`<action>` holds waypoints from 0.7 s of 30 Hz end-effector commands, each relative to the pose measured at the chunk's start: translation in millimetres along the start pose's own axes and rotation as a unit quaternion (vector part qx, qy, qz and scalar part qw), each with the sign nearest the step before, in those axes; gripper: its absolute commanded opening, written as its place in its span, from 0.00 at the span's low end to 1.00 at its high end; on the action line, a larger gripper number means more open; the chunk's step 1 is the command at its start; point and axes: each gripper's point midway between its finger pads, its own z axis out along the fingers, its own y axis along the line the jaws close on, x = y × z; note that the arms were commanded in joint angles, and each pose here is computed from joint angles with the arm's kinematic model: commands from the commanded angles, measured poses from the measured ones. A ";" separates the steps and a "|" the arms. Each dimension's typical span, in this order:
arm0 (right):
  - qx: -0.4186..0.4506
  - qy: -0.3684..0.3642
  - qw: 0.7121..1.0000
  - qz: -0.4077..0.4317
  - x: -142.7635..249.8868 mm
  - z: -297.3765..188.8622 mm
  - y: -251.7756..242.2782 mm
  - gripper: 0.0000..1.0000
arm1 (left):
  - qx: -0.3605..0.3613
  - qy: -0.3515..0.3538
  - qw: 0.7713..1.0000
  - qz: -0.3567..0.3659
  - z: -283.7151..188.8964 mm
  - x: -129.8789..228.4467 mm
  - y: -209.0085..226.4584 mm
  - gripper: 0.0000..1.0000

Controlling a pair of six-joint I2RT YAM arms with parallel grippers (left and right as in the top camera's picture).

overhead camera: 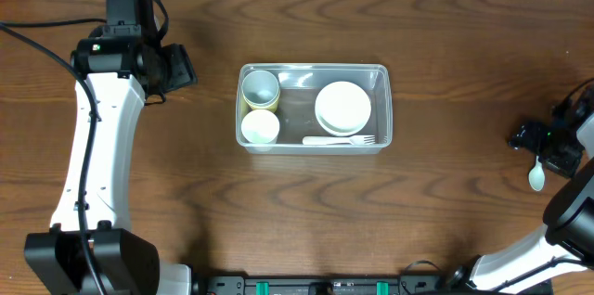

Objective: Pack container
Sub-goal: 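Move the right gripper to the light-green spoon and grasp its handle, then carry the green spoon into the container beside the fork and release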

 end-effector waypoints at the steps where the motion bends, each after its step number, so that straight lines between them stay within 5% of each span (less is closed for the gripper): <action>1: -0.008 0.014 1.000 -0.002 9.3 7.7 1.2 0.87 | 0.000 0.005 1.000 -0.005 2.6 1.8 0.6 0.69; 14: -0.017 0.009 1.000 0.003 7.2 7.7 4.3 0.39 | 0.000 0.005 1.000 -0.005 2.6 1.8 0.6 0.69; 21: -0.017 0.008 1.000 0.012 6.4 7.7 4.5 0.33 | 0.000 0.005 1.000 -0.005 2.6 1.8 0.6 0.69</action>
